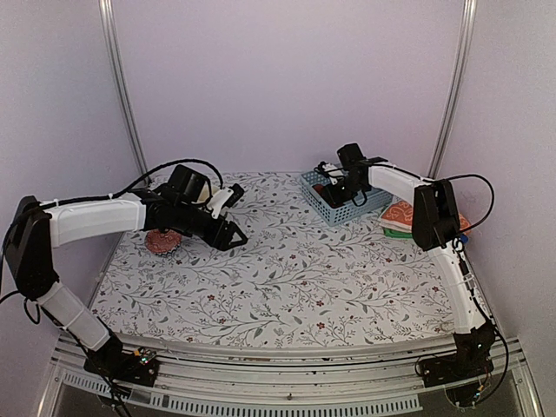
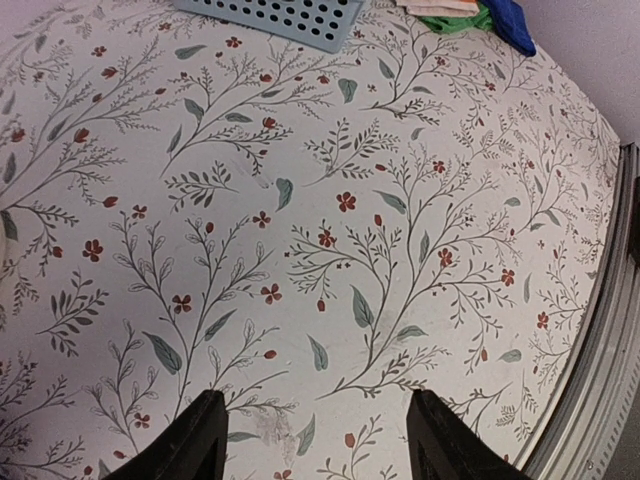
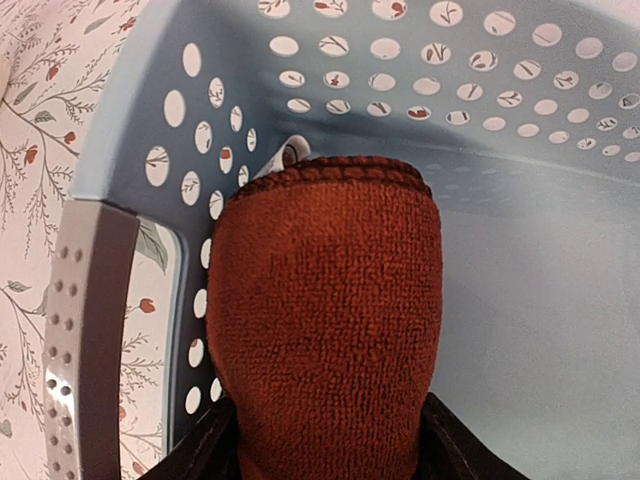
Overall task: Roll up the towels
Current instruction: Place the towel in the storage box, then pick up the towel from the towel pile, then place the towel at the center of the board.
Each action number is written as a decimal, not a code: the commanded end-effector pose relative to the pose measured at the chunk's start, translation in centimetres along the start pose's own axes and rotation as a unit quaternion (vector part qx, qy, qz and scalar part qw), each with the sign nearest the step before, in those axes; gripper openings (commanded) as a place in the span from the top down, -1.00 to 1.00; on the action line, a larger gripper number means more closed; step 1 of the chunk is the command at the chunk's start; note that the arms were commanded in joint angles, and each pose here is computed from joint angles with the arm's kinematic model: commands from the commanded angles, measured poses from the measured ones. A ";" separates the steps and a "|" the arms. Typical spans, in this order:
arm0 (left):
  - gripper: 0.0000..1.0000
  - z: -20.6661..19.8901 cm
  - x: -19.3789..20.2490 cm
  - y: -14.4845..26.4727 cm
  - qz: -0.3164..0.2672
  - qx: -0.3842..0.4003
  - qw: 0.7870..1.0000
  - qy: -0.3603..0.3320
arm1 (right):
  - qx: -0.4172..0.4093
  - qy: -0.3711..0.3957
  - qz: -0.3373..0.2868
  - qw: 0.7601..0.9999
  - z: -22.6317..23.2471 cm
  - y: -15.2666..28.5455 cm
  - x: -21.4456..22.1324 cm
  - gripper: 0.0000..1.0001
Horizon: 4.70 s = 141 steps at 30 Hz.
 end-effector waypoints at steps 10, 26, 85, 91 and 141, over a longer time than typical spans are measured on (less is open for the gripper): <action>-0.26 0.3 -0.4 0.0 0.001 0.008 1.000 -0.001 | -0.001 0.029 -0.045 0.999 0.7 7.9 -3.5 -0.54; -0.96 -0.2 -0.6 1.7 -0.054 0.002 0.998 -0.013 | -0.053 0.088 -0.086 0.991 4.1 19.8 -3.5 -0.98; -0.24 -2.3 -6.5 4.3 -0.212 -0.099 0.972 0.034 | 0.146 -0.199 0.032 0.969 -18.3 23.3 17.5 0.09; -0.24 -2.1 -5.8 4.6 -0.213 -0.108 0.970 0.038 | 0.145 -0.207 0.041 0.967 -19.0 22.4 17.5 0.20; -0.26 -1.5 -2.8 5.1 -0.157 -0.133 0.977 0.054 | -0.157 0.079 -0.011 0.984 6.2 19.6 9.7 0.21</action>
Point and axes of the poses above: each gripper's point midway between its finger pads, its own y axis back along the fingers, its own z axis along the line the jaws close on, x = y × z, the point moved 9 cm from there along y, back along the fingers, and after that the axes turned 7 degrees about y, right-handed, at the moved point
